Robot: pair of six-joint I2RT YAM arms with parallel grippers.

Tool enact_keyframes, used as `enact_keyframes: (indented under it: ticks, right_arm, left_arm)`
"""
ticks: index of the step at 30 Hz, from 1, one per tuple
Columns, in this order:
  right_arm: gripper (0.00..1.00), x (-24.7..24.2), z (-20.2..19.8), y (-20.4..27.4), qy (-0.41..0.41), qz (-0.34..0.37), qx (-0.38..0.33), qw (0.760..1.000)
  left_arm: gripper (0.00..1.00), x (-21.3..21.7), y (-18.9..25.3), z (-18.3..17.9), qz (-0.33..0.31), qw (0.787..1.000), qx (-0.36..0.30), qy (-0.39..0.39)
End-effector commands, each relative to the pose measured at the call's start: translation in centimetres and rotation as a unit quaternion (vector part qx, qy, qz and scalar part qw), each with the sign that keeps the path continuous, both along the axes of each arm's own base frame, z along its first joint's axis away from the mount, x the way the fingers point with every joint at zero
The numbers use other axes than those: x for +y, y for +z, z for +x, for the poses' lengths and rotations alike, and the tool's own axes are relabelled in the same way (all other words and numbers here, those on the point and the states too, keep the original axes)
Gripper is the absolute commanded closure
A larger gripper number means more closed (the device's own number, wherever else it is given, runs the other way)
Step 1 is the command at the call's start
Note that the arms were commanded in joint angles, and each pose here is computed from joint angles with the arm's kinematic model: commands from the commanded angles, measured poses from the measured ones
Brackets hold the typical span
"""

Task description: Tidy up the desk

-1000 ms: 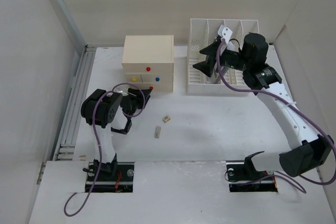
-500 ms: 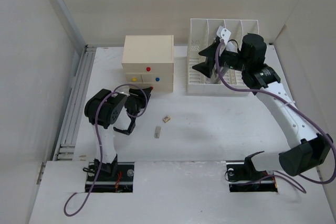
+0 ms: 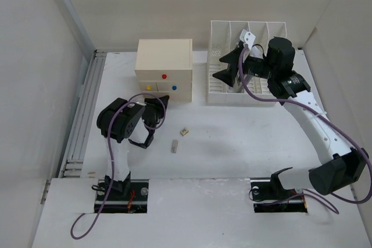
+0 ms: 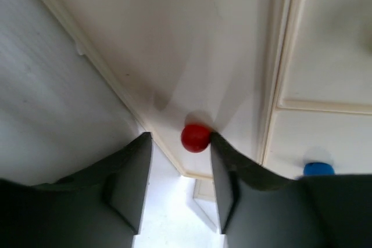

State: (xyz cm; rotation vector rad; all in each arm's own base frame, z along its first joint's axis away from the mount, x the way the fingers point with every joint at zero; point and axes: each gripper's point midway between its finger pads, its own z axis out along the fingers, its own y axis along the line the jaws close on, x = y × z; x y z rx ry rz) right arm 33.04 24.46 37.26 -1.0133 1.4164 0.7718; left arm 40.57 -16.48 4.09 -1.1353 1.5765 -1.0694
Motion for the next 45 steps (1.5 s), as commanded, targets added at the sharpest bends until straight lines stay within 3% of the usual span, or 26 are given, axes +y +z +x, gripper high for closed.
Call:
enact_keyframes:
  ticks: [1, 11, 18, 35, 45]
  right_arm:
    - [0.29, 0.1, -0.3, 1.1, 0.014, 0.010, -0.025, 1.000]
    - [0.29, 0.1, -0.7, 1.5, 0.019, 0.012, -0.029, 0.999]
    - [0.29, 0.2, -0.8, 1.5, 0.023, 0.013, -0.029, 0.999]
    - [0.29, 0.4, -1.2, 1.5, 0.037, 0.014, -0.028, 0.999]
    - [0.29, 0.6, -0.9, 1.0, 0.042, 0.014, -0.024, 0.999]
  left_arm:
    - [0.63, 0.2, 8.6, 0.8, -0.047, 0.986, -0.159, 0.020]
    - [0.75, 0.2, 9.0, 1.1, -0.024, 0.987, -0.158, 0.027]
    - [0.96, 0.2, 9.4, 1.1, -0.005, 0.987, -0.156, 0.026]
    - [0.96, -0.8, 7.1, -7.9, -0.036, 0.989, -0.140, -0.013]
    - [0.95, -0.2, 6.1, -10.4, -0.019, 0.993, -0.120, -0.014]
